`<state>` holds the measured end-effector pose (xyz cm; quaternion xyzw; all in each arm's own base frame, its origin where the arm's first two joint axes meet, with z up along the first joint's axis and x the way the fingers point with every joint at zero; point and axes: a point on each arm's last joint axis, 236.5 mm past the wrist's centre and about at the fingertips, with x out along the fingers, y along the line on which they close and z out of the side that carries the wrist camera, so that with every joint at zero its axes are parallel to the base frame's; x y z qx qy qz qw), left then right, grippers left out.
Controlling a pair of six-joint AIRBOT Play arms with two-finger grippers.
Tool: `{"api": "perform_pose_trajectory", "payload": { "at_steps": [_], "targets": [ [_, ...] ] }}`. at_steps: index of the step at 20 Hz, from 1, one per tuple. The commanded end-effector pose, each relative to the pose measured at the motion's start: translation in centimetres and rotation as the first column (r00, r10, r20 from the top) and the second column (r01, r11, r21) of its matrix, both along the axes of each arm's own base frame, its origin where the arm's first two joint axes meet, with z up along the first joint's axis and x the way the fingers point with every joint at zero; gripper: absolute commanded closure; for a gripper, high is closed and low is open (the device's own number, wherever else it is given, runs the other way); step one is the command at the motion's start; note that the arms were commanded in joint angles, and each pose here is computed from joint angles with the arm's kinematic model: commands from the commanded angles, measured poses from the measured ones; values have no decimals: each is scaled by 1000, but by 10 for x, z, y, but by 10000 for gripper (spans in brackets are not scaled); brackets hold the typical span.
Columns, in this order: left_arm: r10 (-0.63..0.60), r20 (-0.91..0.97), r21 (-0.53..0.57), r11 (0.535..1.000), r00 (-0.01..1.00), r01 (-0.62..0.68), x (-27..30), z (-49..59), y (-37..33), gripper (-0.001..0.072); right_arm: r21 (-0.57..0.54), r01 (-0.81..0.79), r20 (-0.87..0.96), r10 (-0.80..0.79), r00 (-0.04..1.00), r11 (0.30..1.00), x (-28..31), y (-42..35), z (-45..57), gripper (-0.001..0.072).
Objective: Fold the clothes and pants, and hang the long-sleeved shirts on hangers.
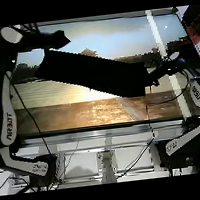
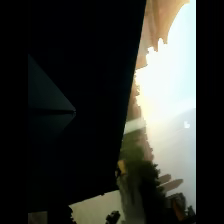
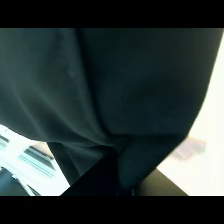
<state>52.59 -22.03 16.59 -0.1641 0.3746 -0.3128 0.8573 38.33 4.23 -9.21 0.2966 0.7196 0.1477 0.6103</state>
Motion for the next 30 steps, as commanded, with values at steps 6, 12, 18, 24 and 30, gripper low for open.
{"api": "perform_pose_trajectory", "payload": {
  "at_steps": [6,12,18,24,30],
  "targets": [
    [-246,-227,33,965,942,260,-54,-133,-141,703,-130,222,-13,-226,974,966,-43,-132,46,697],
    [-349,-247,2,933,904,361,-118,-185,-254,703,-168,312,113,-296,948,935,-56,-158,104,697],
    [-317,-225,-18,947,921,322,-136,-214,-301,703,-179,256,201,-219,955,950,-62,-127,151,697],
    [-301,-266,1,950,916,312,-134,-244,-296,703,-139,189,302,-140,943,972,-55,-77,189,696],
    [-195,-175,103,971,965,215,-63,-201,-218,705,-237,190,332,-104,937,953,-51,-92,197,698]
  ]
}}
